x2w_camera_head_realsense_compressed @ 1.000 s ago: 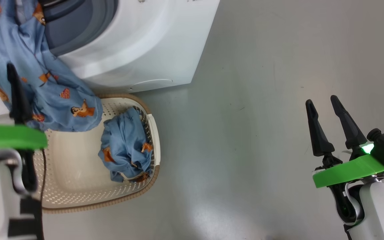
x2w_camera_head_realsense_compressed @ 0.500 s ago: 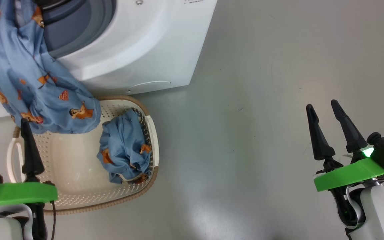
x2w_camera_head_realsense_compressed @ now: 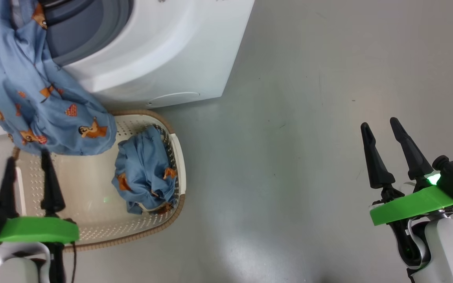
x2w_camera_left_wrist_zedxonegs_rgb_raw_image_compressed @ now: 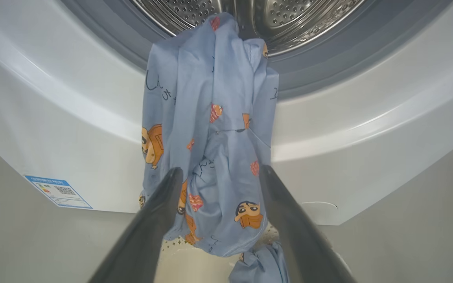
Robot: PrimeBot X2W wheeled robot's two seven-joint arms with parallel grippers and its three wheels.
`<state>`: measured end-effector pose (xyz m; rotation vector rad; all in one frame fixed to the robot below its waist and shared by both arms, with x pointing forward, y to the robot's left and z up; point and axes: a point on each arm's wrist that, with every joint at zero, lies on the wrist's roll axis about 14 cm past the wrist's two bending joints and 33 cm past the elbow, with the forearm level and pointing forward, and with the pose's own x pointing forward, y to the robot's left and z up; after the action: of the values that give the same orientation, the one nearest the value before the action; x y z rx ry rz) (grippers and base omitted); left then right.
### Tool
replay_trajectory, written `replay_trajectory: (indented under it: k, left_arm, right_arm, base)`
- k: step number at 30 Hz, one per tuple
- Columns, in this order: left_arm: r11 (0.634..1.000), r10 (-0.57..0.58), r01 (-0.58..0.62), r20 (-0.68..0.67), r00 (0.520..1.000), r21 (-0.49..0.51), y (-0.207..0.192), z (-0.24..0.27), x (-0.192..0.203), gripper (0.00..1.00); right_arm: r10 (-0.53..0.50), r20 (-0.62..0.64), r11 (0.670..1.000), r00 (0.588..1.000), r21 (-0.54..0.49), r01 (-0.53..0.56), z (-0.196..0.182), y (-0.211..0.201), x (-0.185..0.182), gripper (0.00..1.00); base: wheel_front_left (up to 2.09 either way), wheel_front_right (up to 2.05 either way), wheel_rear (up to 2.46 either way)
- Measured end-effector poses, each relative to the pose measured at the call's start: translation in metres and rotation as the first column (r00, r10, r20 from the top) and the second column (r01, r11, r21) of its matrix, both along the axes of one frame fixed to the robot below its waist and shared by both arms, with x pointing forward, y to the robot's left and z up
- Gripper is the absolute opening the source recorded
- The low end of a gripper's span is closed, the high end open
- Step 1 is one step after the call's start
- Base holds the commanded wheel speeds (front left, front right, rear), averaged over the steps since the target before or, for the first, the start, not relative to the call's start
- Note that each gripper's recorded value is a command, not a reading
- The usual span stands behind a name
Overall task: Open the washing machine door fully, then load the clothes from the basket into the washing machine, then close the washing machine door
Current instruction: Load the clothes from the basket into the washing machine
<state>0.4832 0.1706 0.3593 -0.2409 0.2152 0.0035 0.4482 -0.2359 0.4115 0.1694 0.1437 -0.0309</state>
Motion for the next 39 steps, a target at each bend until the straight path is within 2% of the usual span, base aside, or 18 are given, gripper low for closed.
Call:
replay_trajectory:
  k: [5, 15, 24, 37, 38, 39]
  left_arm:
    - [1.000, -0.013, 0.011, -0.090, 0.996, -0.019, -0.008, -0.029, -0.006, 1.00]
    - [0.997, -0.045, 0.031, -0.229, 0.972, -0.064, -0.023, -0.077, 0.012, 1.00]
    - [0.997, -0.026, 0.004, -0.304, 0.952, -0.071, -0.016, -0.104, 0.044, 1.00]
    - [0.994, -0.110, 0.102, -0.327, 0.939, -0.042, -0.025, -0.116, 0.080, 1.00]
    - [0.994, -0.112, 0.103, -0.325, 0.939, -0.044, -0.025, -0.116, 0.082, 0.84]
    - [0.994, -0.113, 0.103, -0.324, 0.939, -0.048, -0.026, -0.116, 0.083, 0.41]
  right_arm:
    - [0.001, -0.009, 1.000, 1.000, 0.002, -0.001, -0.005, 0.001, 0.001, 1.00]
    - [0.010, -0.022, 1.000, 1.000, 0.008, -0.010, -0.016, 0.005, 0.012, 1.00]
    - [0.021, -0.029, 1.000, 0.999, 0.006, -0.021, -0.027, 0.007, 0.025, 1.00]
    - [0.026, -0.056, 1.000, 0.998, -0.006, -0.027, -0.037, 0.006, 0.024, 1.00]
    - [0.025, -0.057, 1.000, 0.998, -0.007, -0.026, -0.037, 0.005, 0.023, 1.00]
    - [0.024, -0.058, 1.000, 0.998, -0.008, -0.025, -0.038, 0.005, 0.023, 1.00]
  base:
    - [0.00, 0.00, 0.00]
    - [0.00, 0.00, 0.00]
    - [0.00, 0.00, 0.00]
    - [0.00, 0.00, 0.00]
    - [0.00, 0.00, 0.00]
    - [0.00, 0.00, 0.00]
